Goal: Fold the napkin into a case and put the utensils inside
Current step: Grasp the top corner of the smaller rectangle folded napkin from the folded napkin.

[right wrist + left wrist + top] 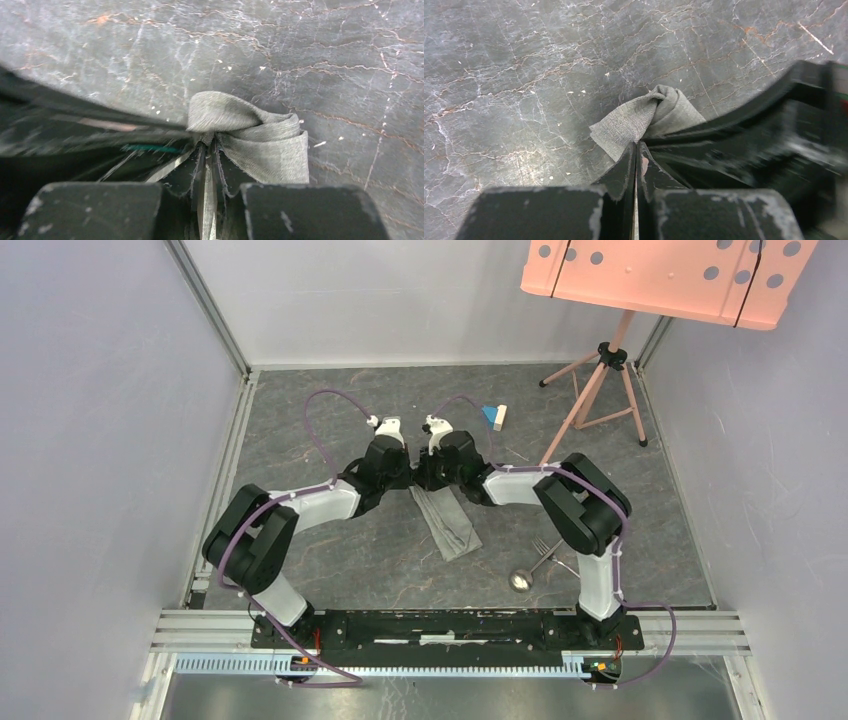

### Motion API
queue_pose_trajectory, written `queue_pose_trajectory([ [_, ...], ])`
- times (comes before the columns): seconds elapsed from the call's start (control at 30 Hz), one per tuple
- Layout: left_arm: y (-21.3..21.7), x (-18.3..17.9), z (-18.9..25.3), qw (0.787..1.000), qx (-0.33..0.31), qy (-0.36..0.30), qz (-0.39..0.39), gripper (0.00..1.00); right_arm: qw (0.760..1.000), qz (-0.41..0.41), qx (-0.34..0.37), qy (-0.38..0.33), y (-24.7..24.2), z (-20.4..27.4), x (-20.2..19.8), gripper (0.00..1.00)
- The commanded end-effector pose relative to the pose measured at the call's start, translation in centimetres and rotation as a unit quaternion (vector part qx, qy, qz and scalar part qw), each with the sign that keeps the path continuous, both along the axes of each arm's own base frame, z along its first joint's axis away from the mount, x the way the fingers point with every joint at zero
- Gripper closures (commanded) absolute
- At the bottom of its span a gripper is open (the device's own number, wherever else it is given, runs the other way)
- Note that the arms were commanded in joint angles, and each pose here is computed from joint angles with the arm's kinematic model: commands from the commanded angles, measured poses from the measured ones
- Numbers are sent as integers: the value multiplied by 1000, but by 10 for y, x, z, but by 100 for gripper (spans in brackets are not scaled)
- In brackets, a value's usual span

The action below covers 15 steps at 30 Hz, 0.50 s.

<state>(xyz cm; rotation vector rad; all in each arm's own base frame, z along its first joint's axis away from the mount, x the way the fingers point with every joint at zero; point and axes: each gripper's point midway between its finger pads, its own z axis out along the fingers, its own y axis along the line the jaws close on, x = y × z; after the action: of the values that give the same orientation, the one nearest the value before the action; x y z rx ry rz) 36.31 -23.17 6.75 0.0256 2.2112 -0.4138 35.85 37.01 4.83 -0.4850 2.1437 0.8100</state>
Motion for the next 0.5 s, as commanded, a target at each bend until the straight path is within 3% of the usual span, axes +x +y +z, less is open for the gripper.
queue_pose_trajectory([
  [0.0,-7,5,26,998,-52,-27,16,98,1000,-13,4,21,17,-13,15,86],
  [0.1,-5,5,23,998,-48,-20,25,98,1000,5,20,22,21,-7,15,80],
  [0.27,0,3,17,999,-37,-14,29,98,997,9,72,-13,-2,41,3,61],
  [0.47,0,1,15,999,-34,-12,21,98,995,14,91,-24,-21,50,-4,56],
])
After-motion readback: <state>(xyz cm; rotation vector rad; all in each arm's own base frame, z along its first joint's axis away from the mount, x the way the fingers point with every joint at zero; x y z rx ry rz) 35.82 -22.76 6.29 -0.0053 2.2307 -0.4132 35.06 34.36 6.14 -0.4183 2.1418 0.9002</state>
